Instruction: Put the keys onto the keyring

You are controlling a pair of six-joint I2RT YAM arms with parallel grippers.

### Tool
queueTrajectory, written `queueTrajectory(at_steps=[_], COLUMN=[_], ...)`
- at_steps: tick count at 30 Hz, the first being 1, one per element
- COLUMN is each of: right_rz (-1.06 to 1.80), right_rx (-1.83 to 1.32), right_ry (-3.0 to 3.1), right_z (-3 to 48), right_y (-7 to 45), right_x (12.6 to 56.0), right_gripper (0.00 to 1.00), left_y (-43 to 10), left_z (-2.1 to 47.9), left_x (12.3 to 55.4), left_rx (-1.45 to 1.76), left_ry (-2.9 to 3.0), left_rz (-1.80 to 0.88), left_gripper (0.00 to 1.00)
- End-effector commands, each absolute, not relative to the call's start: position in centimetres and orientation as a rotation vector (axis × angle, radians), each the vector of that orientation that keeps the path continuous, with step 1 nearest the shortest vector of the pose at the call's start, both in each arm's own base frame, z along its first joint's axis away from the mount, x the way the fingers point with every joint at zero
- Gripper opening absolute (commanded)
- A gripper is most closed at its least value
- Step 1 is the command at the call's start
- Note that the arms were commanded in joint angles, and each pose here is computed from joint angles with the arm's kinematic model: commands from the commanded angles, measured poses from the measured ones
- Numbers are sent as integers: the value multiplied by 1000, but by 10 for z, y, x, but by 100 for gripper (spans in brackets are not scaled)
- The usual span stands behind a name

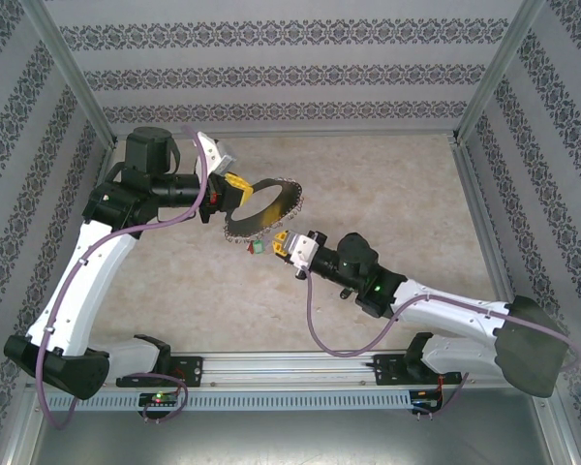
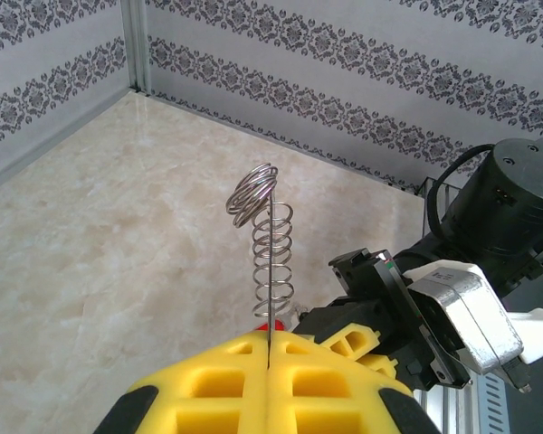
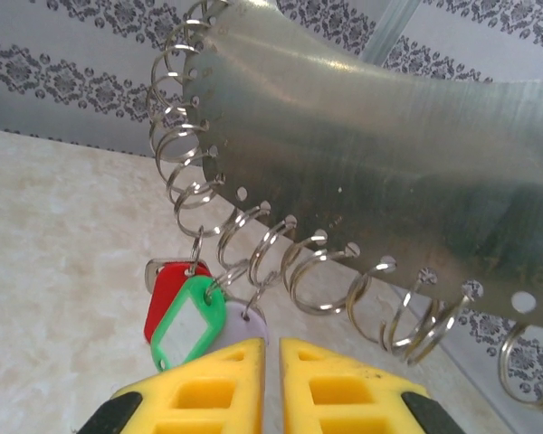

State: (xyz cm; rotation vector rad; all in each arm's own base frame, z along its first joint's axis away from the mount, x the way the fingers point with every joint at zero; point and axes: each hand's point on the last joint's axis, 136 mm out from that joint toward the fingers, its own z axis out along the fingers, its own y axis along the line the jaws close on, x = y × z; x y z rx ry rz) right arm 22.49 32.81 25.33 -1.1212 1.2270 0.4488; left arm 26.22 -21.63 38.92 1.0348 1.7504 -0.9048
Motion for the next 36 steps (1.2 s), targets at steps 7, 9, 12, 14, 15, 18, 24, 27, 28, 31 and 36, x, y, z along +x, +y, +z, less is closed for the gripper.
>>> queueTrajectory(at_steps=[7, 9, 12, 14, 15, 18, 24, 27, 28, 31, 36], right_rz=[524, 516, 500, 480, 461, 418, 392, 398, 402, 416, 460], right_rx=[-1108, -1086, -1029, -999, -980, -955, -934, -928, -928, -928, -915], right_ry=[1138, 1140, 1140, 1159, 1176, 1207, 1248, 1258, 1257, 1257, 1221], right_z=[281, 283, 290, 289, 288, 282, 270, 267, 267, 267, 274], right_y=[348, 348, 344, 341, 338, 332, 323, 320, 320, 320, 329], right_x=[220, 223, 229, 233, 237, 243, 244, 241, 240, 238, 234], right_gripper=[15, 17, 19, 21, 22, 23, 24, 23, 23, 23, 21], left_y=[-218, -218, -217, -217, -217, -217, -211, -205, -203, -196, -193], left_z=[408, 409, 410, 410, 410, 411, 413, 403, 399, 385, 377], left_x=[248, 248, 247, 247, 247, 247, 254, 267, 271, 284, 296], left_rx=[1059, 1057, 1050, 1043, 1043, 1038, 987, 939, 923, 870, 865], left_ry=[1666, 1663, 1665, 1667, 1663, 1661, 1692, 1778, 1816, 2003, 2151], left_rz=[-905, -901, -894, -892, -893, -891, -821, -714, -675, -529, -264], left_gripper=[0, 0, 0, 0, 0, 0, 0, 0, 0, 0, 0])
